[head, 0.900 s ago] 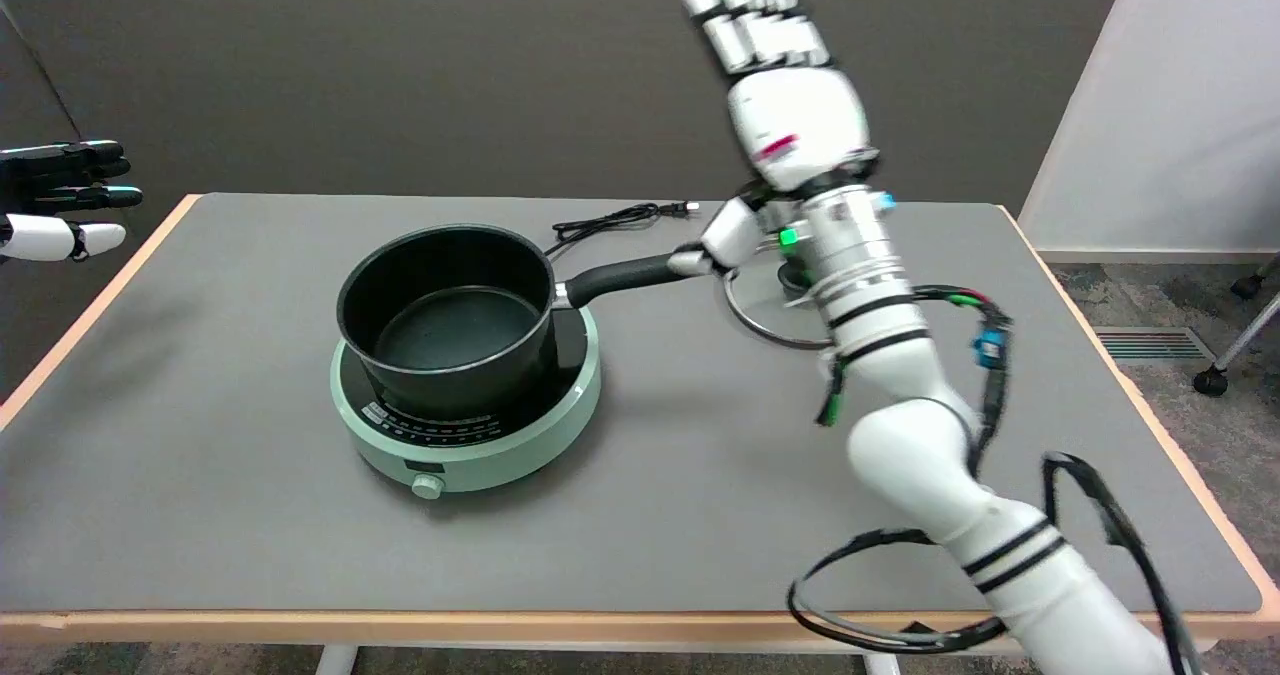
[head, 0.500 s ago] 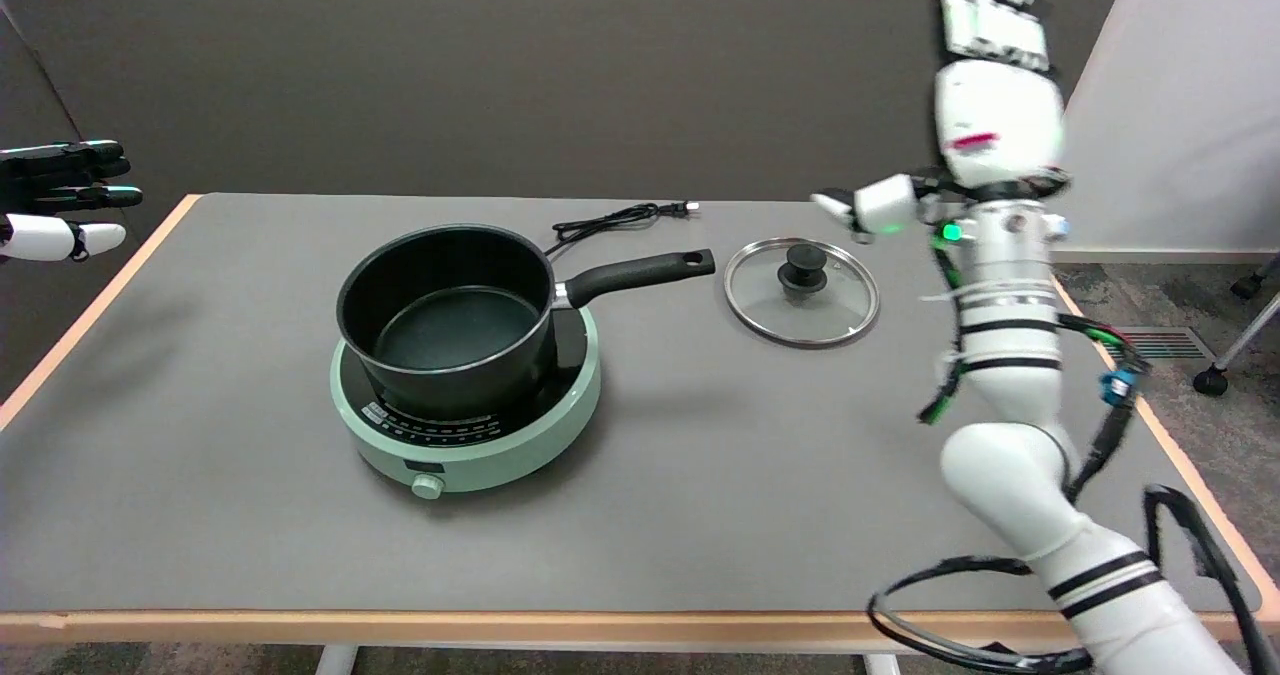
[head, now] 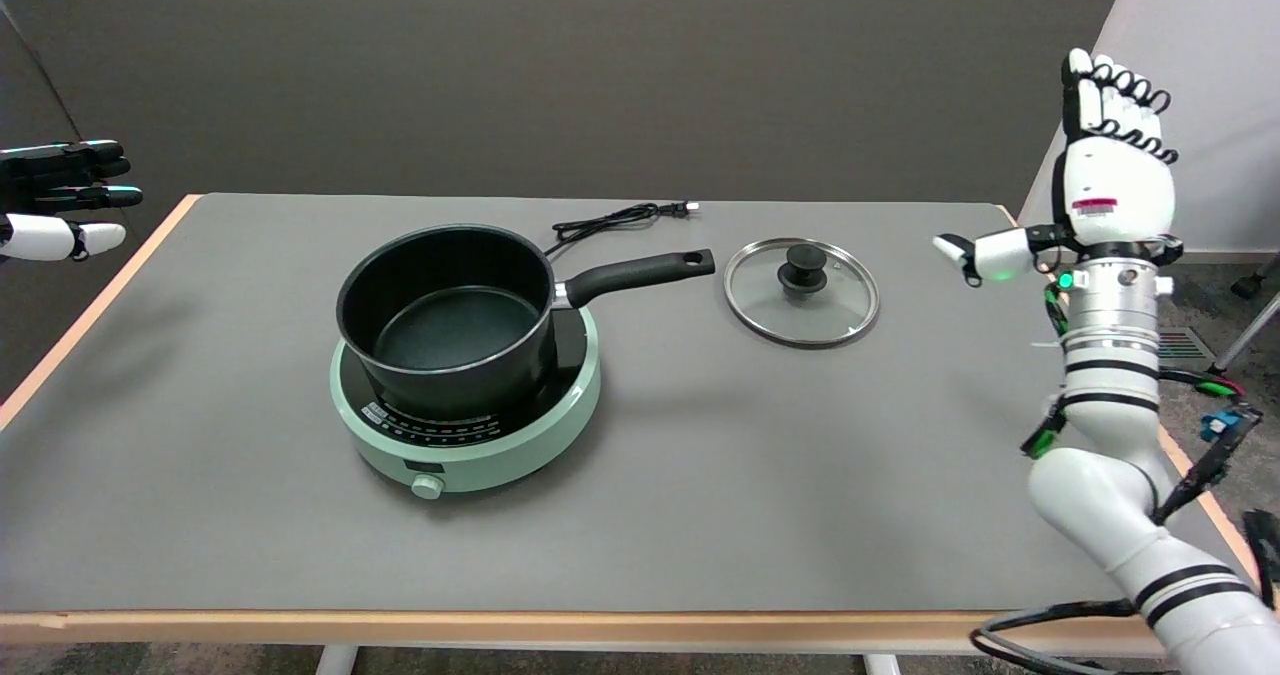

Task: Pick up the pot lid.

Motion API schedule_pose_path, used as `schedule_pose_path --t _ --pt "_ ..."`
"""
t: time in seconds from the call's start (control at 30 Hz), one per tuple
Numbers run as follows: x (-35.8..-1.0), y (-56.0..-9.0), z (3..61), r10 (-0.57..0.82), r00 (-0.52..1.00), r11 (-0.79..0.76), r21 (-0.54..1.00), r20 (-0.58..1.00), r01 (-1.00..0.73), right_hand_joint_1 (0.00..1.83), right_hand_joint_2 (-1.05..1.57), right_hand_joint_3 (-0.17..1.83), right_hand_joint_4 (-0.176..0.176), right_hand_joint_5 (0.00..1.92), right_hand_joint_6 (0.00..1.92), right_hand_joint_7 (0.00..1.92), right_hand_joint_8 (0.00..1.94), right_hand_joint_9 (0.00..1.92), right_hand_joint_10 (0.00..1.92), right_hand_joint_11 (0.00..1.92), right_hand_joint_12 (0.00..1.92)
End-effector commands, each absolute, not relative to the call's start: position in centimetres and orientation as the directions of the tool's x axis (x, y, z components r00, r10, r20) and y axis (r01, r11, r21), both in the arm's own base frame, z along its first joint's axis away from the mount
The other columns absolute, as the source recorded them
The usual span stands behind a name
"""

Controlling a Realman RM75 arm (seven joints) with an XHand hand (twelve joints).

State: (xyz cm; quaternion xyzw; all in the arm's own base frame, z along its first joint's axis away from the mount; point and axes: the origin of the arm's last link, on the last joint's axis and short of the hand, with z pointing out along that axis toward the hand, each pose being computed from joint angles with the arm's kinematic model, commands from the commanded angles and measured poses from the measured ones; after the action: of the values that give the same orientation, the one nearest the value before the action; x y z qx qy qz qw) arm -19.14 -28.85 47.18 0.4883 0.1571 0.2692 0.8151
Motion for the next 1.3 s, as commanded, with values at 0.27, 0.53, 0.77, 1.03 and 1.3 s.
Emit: schedule_pose_path --t 0.27,0.53,0.77,1.03,1.3 --pt "-18.4 -27.5 52.2 0.53 0.847 0.248 0.962 -0.037 -0.113 1.05 -0.14 0.9 0.003 0.05 0.05 0.05 0.05 0.05 0.05 0.05 0.05" --pt "-18.9 -27.4 52.4 0.505 0.863 0.232 0.968 -0.035 -0.097 1.05 -0.13 0.9 0.015 0.05 0.05 0.05 0.05 0.05 0.05 0.05 0.05" --pt "-19.2 -27.0 53.2 0.504 0.864 0.22 0.966 0.005 -0.134 1.05 -0.14 0.9 0.022 0.05 0.05 0.05 0.05 0.05 0.05 0.05 0.05" --pt "-18.9 -26.7 53.3 0.522 0.853 0.209 0.968 0.01 -0.139 1.05 -0.14 0.9 0.021 0.05 0.05 0.05 0.05 0.05 0.05 0.05 0.05" --pt "-18.0 -26.9 52.6 0.529 0.849 0.19 0.977 -0.02 -0.095 1.05 -0.15 0.91 0.025 0.05 0.05 0.05 0.05 0.05 0.05 0.05 0.05"
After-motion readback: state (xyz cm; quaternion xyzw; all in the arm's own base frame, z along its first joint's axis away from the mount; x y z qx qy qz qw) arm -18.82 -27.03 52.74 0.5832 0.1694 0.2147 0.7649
